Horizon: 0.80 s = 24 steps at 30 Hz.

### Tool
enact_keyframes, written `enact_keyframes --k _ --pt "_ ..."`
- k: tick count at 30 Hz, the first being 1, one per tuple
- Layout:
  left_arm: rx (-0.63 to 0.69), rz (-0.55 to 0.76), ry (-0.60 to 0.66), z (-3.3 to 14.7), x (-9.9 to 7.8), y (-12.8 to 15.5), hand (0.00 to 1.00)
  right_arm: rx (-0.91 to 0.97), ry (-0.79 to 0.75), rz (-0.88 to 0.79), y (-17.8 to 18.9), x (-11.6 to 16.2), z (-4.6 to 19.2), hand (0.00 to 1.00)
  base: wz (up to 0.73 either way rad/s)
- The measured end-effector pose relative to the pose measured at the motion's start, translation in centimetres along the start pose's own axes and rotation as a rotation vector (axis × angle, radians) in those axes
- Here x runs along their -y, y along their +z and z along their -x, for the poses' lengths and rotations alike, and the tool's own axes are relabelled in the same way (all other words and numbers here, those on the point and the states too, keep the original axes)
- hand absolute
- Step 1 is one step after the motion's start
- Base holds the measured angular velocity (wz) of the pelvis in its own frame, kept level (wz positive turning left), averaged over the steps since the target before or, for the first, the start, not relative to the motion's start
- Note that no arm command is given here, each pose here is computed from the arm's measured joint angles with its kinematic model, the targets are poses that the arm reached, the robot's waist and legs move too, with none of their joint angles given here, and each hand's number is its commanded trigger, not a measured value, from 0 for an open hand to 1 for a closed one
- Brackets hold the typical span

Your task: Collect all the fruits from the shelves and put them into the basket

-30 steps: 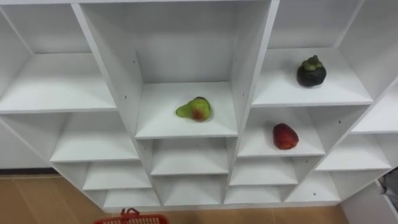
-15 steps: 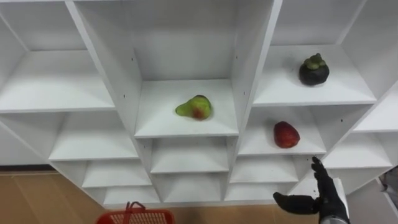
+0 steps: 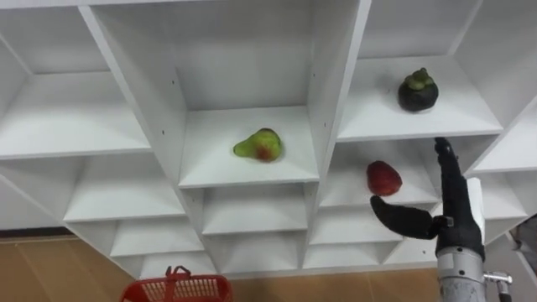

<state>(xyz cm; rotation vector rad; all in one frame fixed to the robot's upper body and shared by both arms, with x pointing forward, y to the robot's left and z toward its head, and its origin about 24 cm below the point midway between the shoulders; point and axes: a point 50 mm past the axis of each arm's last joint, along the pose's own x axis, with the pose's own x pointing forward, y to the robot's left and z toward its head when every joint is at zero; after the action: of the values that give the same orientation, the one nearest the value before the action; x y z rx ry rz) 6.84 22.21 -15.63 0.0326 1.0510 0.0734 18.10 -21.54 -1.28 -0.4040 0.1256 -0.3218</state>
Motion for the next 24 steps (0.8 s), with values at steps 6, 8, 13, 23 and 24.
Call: enact_keyframes --k 6,8,13,23,24 --pt "-0.008 -0.003 -0.009 0.1 -0.2 -0.2 1.0 0.027 -0.047 -0.004 1.0 0.7 -0.3 0.0 -0.03" --pt "-0.009 -0.005 -0.008 0.1 -0.4 -0.2 1.0 0.042 -0.073 -0.004 1.3 1.0 -0.3 0.0 -0.08" --pt "-0.017 -0.021 -0.016 0.0 -0.3 -0.1 1.0 0.301 -0.152 -0.084 6.5 2.2 -0.5 0.0 -0.01" --pt "-0.015 -0.076 -0.009 -0.1 -0.5 0.2 1.0 0.39 -0.13 -0.126 8.1 1.1 -0.3 0.0 0.0" --pt "-0.016 -0.077 -0.007 -0.1 -0.5 0.2 1.0 0.391 -0.128 -0.127 8.1 1.1 -0.3 0.0 0.0"
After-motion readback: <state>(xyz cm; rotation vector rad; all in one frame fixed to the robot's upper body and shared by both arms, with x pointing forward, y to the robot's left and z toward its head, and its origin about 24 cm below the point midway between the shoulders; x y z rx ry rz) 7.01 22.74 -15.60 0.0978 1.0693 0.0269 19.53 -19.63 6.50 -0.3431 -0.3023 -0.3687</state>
